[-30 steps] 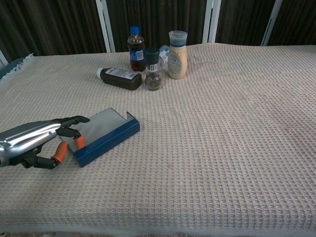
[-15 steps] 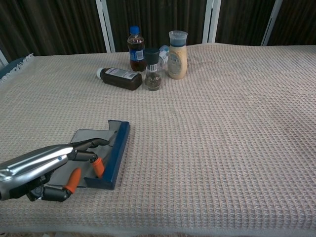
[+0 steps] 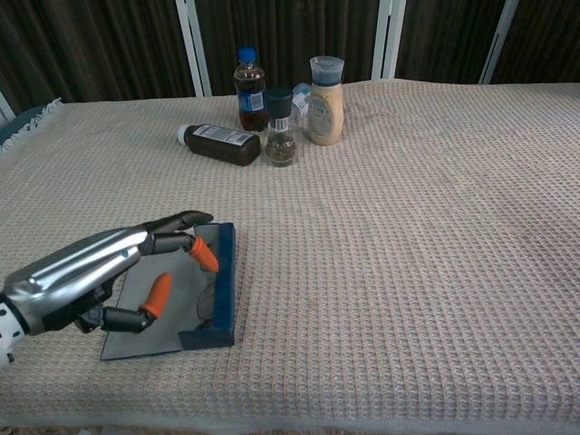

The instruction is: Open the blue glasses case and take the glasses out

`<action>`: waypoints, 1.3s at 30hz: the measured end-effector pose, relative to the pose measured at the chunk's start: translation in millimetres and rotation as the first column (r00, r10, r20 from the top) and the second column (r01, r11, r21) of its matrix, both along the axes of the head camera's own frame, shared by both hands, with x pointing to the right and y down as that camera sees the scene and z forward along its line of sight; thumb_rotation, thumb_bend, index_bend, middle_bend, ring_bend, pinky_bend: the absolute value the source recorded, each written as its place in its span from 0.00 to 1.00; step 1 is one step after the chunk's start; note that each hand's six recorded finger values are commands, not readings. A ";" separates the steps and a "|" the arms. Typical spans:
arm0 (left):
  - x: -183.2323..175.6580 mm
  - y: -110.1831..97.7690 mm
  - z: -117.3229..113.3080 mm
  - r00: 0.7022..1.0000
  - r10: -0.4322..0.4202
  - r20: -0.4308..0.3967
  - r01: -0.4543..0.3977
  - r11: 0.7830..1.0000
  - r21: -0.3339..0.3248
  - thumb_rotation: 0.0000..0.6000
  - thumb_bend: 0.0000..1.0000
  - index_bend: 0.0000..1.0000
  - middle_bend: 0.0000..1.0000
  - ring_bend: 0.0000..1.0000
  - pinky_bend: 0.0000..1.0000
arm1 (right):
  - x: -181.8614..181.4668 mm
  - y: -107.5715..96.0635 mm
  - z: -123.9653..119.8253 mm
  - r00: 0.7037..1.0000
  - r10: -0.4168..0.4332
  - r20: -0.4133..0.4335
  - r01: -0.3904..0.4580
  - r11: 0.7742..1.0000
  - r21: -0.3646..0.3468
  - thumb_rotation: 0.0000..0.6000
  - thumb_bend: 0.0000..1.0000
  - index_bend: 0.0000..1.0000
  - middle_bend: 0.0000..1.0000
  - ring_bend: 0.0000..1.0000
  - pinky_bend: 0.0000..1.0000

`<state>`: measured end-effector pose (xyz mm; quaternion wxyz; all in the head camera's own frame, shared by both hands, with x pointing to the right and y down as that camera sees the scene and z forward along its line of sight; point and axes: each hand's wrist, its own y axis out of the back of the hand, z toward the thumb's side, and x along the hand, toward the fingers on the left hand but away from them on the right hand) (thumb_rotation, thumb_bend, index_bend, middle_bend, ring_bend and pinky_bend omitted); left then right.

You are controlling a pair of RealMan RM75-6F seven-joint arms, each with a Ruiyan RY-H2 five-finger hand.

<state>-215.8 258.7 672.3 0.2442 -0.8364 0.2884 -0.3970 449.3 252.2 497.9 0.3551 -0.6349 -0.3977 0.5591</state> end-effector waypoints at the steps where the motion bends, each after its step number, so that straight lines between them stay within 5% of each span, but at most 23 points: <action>1: 0.7 -5.5 -2.9 1.000 -0.015 -0.009 0.015 1.000 0.019 1.00 0.75 0.35 0.00 0.00 0.00 | 0.0 0.3 0.0 1.000 -0.001 0.000 0.001 1.000 -0.001 1.00 0.10 0.00 0.00 0.00 0.00; 11: 35.7 -61.6 -11.1 0.996 -0.047 -0.075 0.056 0.991 0.119 1.00 0.85 0.41 0.00 0.00 0.00 | -0.3 0.5 1.2 1.000 -0.005 -0.005 0.005 1.000 -0.007 1.00 0.10 0.00 0.00 0.00 0.00; 24: 73.4 -94.8 61.5 0.995 -0.057 0.079 0.051 0.996 0.077 1.00 0.84 0.40 0.00 0.00 0.00 | 8.1 -1.6 -3.2 1.000 0.022 0.000 -0.022 1.000 -0.006 1.00 0.10 0.00 0.00 0.00 0.00; 39: 64.8 -87.3 69.9 0.986 -0.013 0.166 0.003 0.998 0.055 1.00 0.84 0.51 0.00 0.00 0.00 | 10.7 0.4 -9.2 0.999 0.033 0.007 -0.033 0.999 0.013 1.00 0.10 0.00 0.00 0.00 0.00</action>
